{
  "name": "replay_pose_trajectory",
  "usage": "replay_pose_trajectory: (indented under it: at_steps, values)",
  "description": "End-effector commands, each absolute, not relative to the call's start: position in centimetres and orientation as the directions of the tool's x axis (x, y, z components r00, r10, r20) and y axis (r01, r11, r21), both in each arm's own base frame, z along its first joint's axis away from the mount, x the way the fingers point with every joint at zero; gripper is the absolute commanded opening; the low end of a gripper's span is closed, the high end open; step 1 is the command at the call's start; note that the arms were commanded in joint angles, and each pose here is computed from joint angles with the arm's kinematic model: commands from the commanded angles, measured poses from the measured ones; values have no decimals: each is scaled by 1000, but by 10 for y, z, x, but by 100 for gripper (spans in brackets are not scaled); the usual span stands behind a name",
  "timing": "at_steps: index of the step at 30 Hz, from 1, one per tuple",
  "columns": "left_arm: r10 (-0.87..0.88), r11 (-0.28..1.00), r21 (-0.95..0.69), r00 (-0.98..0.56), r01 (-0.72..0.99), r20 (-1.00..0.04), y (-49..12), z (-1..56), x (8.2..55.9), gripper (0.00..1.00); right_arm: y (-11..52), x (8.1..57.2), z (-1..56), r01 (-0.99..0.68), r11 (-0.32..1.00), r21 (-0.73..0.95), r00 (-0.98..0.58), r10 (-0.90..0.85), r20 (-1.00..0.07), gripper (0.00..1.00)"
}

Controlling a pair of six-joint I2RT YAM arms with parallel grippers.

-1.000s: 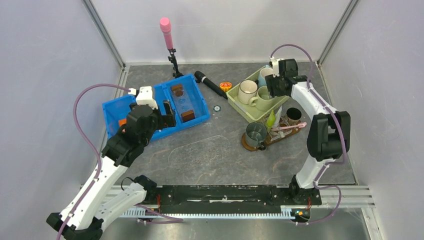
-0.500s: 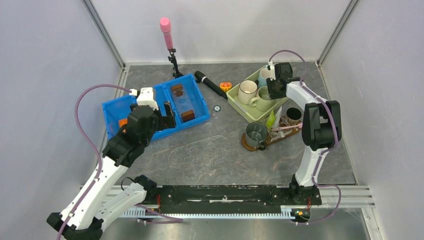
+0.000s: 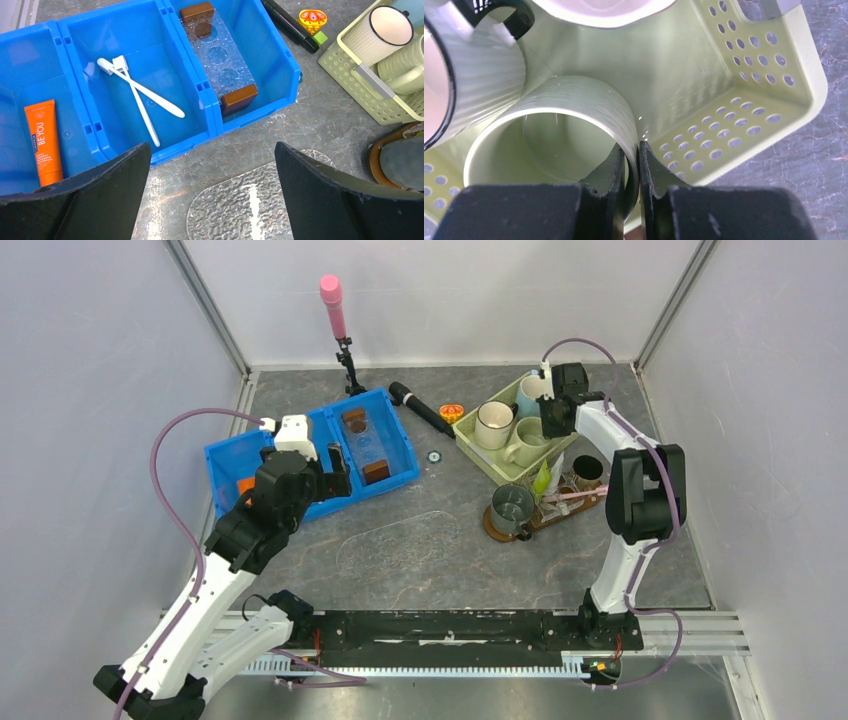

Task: Prepare toiletry sets of a toothbrush and toothpaste on the tray

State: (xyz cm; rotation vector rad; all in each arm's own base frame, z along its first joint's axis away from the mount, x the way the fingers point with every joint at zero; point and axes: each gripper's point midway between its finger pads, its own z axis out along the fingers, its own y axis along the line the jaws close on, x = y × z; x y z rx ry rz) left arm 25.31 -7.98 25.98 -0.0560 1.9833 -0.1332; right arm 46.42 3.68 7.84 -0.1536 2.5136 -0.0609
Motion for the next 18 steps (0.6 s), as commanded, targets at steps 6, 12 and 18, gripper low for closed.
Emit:
replay_pose_trajectory:
  at_steps: [6,12,18]
  values:
    - [-75,995,-95,-385,34,-920,-78,262,256,100,42,482,213,-72,996,-57,-607,-89,-790,0]
    - [-76,995,-97,-382,36,-921,-78,263,255,100,45,478,253,-83,996,-42,-548,-81,-832,0]
    - [-77,994,-98,-385,37,-920,-79,262,255,100,56,470,287,-124,992,-12,-495,-73,-866,0]
